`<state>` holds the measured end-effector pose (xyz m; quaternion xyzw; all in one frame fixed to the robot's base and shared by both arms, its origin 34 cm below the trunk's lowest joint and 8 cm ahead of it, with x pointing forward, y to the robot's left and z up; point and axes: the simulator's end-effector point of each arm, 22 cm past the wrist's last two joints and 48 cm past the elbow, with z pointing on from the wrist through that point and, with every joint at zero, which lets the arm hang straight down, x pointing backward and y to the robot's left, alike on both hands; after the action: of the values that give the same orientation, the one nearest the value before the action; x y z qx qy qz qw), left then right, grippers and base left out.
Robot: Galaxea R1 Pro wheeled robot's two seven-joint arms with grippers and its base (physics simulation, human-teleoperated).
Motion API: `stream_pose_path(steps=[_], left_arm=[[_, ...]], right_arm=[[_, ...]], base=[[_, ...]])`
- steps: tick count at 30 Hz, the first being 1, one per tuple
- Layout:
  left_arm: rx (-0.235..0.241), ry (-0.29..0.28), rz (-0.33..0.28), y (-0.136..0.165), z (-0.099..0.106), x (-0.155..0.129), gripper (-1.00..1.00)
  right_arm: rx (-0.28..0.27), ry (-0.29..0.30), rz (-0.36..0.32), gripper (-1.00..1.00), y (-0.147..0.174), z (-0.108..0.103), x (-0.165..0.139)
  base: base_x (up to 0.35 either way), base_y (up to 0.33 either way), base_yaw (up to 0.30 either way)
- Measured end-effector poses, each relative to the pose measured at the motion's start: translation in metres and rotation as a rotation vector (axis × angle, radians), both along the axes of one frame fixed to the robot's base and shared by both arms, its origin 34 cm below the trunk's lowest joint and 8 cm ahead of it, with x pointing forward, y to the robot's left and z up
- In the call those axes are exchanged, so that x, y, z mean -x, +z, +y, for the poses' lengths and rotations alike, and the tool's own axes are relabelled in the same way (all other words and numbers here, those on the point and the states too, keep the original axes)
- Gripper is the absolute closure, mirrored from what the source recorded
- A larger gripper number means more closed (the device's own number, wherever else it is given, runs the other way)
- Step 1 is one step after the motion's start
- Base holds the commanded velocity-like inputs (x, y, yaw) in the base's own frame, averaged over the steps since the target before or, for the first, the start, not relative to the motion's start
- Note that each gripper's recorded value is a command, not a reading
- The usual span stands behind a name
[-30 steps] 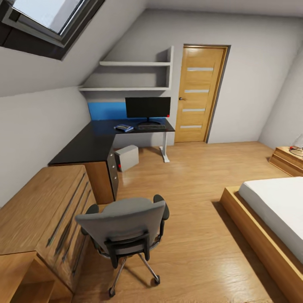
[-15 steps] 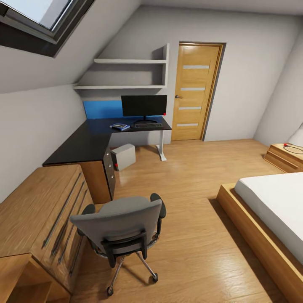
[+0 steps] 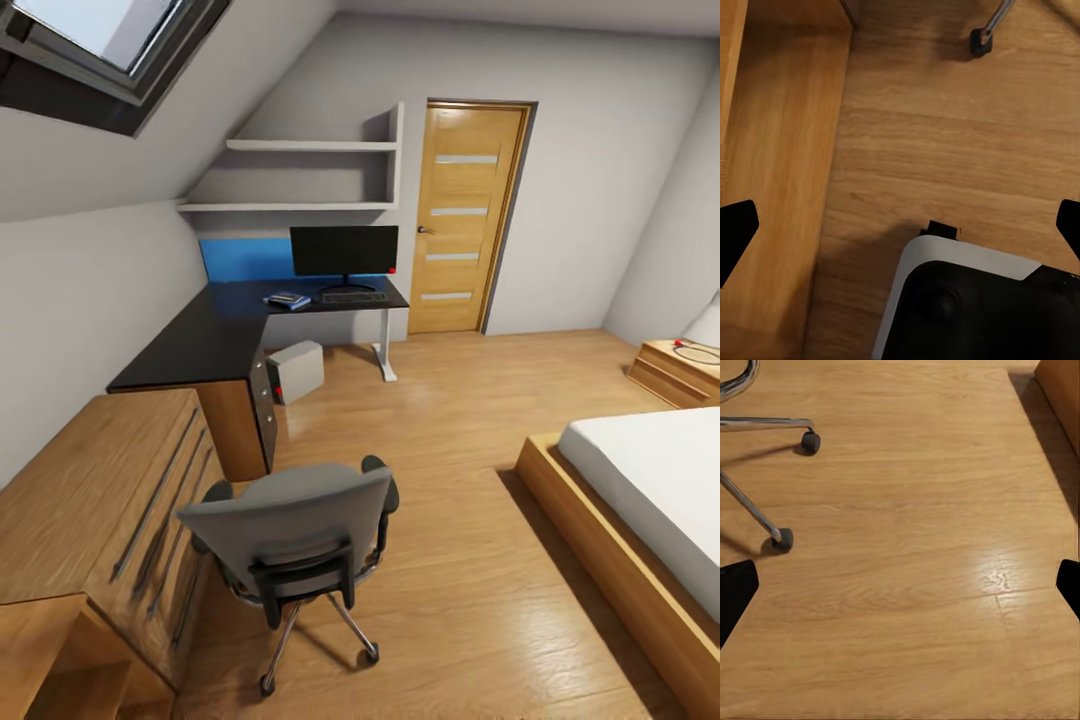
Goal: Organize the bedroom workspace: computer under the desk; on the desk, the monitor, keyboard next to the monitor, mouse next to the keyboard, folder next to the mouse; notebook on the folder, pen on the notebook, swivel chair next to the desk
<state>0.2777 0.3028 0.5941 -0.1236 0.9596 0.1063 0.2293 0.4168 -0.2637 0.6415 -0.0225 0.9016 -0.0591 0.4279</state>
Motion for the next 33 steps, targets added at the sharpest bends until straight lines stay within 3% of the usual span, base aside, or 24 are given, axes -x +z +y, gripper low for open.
stream_pose_path(steps=[9, 33], left_arm=[[0.0, 0.0, 0.001, -0.0001, 0.0, 0.0006, -1.0], [0.0, 0.001, -0.001, 0.0002, 0.0004, 0.0001, -1.0]], right_arm=[[0.002, -0.029, 0.026, -1.0, -0.0044, -0.0063, 0.0046], [0.002, -0.006, 0.028, -1.0, -0.0046, -0.0029, 0.0047]], base=[[-0.092, 0.09, 0.0], [-0.002, 0.12, 0.0]])
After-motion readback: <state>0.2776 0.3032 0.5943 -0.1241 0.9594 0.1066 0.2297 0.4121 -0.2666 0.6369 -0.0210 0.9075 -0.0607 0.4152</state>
